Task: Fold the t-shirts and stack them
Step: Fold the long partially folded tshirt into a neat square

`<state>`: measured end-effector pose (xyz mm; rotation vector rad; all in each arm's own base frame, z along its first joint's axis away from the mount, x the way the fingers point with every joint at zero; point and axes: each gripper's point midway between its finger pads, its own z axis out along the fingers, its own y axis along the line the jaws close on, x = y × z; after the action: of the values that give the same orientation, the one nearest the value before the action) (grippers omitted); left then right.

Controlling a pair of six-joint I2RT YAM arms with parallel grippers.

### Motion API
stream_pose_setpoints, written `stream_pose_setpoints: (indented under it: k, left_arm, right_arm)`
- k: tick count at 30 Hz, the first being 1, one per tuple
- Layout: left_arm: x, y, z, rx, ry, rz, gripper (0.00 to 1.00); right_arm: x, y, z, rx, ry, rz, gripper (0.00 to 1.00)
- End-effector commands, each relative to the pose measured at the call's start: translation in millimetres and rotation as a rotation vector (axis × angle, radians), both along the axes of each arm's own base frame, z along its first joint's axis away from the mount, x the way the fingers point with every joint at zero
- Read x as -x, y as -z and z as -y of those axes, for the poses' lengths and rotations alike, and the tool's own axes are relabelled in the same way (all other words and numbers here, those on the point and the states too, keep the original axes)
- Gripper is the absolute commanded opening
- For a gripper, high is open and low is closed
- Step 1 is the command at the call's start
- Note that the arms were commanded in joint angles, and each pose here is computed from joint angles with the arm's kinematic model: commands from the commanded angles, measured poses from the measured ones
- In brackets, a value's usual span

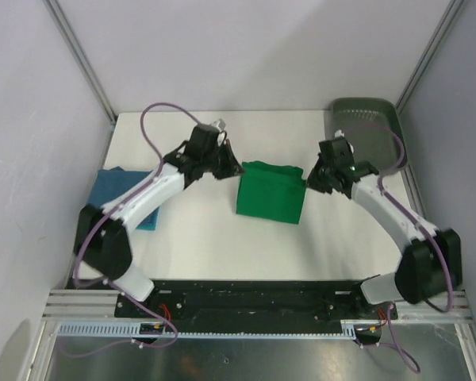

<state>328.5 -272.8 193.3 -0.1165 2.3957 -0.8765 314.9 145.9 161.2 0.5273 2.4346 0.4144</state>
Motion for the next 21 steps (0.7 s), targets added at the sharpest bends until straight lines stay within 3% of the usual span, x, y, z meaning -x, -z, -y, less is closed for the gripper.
stream_pose_setpoints:
  k: [1, 6, 10, 16, 21]
  left_arm:
    - [-68, 14, 0, -0.054, -0.013, 0.032, 0.00]
    - [-140, 73, 11, -0.108, -0.022, -0.003, 0.00]
    - [-170, 114, 18, -0.110, -0.012, -0.032, 0.00]
    - [-178, 141, 16, -0.128, -0.042, -0.065, 0.00]
    - [-161, 149, 6, -0.137, -0.070, -0.094, 0.00]
  right_arm:
    - [-77, 6, 4, -0.015, -0.014, 0.098, 0.00]
    - [-146, 56, 11, -0.073, 0.014, 0.082, 0.00]
    - [-178, 87, 13, -0.105, 0.031, 0.055, 0.00]
    - [-191, 110, 12, -0.100, 0.027, 0.018, 0.00]
    - [-170, 129, 9, -0.046, 0.030, -0.070, 0.00]
